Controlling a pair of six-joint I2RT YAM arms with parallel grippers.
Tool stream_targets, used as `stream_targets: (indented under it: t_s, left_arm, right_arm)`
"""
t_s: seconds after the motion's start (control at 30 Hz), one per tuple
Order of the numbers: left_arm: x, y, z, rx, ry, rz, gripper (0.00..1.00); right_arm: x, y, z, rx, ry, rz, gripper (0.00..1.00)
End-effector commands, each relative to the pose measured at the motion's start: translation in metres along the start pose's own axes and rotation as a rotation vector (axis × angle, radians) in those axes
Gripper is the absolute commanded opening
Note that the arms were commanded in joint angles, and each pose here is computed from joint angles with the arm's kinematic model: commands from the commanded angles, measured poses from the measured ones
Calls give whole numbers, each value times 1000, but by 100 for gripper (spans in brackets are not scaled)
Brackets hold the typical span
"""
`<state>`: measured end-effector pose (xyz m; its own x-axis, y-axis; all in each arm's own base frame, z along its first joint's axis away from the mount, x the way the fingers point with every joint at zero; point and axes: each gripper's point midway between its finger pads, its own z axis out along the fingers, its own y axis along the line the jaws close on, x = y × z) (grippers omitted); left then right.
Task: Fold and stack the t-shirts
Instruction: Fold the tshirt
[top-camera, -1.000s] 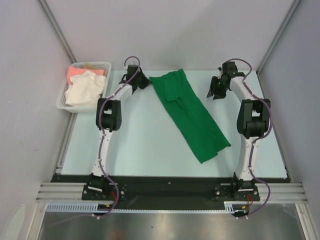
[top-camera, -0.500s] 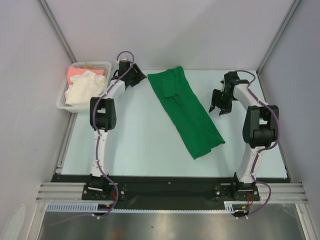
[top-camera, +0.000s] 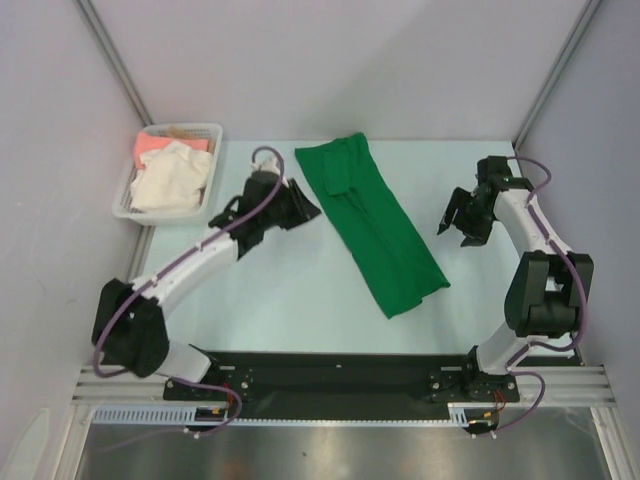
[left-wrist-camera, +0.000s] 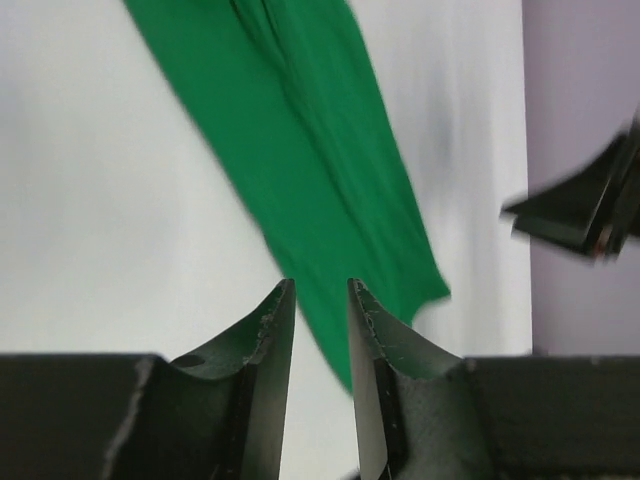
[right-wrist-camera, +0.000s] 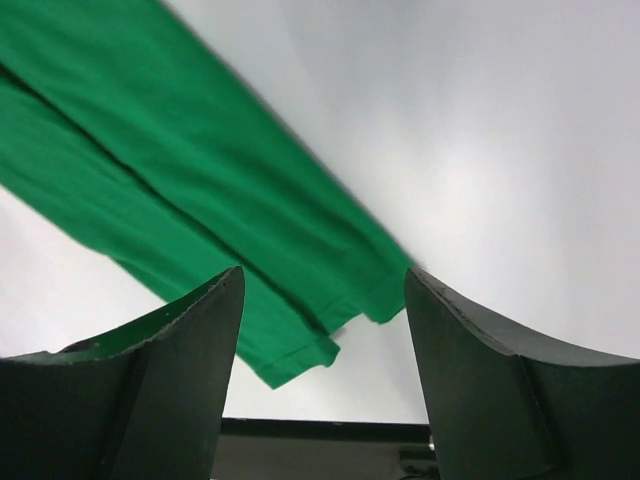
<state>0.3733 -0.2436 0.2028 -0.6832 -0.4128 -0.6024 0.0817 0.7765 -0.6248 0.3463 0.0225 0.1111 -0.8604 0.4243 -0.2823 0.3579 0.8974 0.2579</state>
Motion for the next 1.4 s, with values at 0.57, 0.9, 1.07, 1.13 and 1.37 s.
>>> stream_targets:
  t_s: [0.57,0.9,1.07,1.13,1.37]
  left_arm:
    - [297,-52,-13,-12,369,-396,48]
    - [320,-49,8,-83,400,-483,53]
    - [329,-33,13,-161,404,-554,51]
    - [333,-28,15,-178,409,-606,49]
    - [338,-17,25,-217,421,-666,43]
  right_arm:
    - [41,15,-54,-134,-87,-43,73]
    - [39,12,-60,-148,-103,-40,73]
    - [40,10,-57,-141,-98,-42,72]
    - [40,9,-55,-139,-98,-43,72]
    - [38,8,-53,-129,-93,-45,73]
